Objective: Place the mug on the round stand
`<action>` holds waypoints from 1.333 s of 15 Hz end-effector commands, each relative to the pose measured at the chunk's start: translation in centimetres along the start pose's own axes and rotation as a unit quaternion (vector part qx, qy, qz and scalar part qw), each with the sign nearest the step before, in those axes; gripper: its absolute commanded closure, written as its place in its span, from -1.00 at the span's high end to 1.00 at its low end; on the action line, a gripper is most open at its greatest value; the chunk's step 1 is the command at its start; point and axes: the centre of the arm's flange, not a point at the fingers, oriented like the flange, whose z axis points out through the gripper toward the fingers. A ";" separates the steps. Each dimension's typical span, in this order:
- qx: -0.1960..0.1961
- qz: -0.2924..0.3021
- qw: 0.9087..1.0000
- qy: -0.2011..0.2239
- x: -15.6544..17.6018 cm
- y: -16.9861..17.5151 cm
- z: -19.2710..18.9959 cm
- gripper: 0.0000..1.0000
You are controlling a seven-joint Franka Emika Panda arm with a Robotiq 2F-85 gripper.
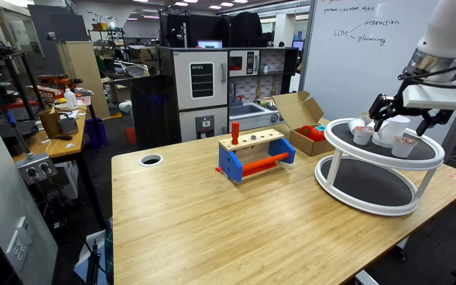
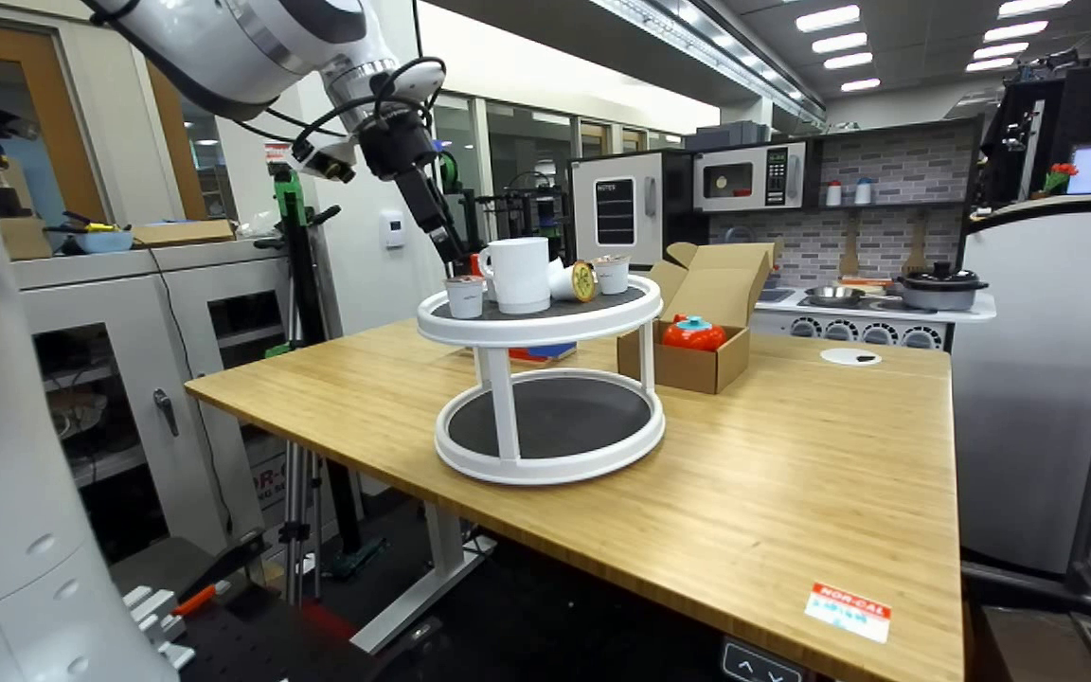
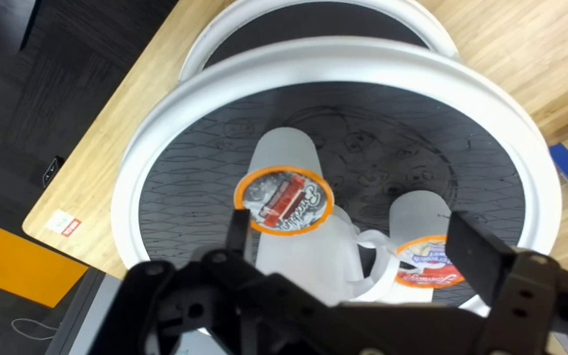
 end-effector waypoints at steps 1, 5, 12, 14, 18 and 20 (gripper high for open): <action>0.024 -0.064 0.996 0.049 -0.4 -1.2 -1.7 1.00; 0.066 -0.160 0.980 0.099 -3.2 -3.5 -5.9 1.00; 0.147 -0.317 0.929 0.121 -9.1 -5.6 -7.9 1.00; 0.137 -0.301 0.936 0.120 -9.4 -6.1 -8.0 1.00; 0.145 -0.313 0.931 0.123 -9.6 -6.1 -8.0 1.00; 0.145 -0.313 0.930 0.123 -9.6 -6.1 -8.0 1.00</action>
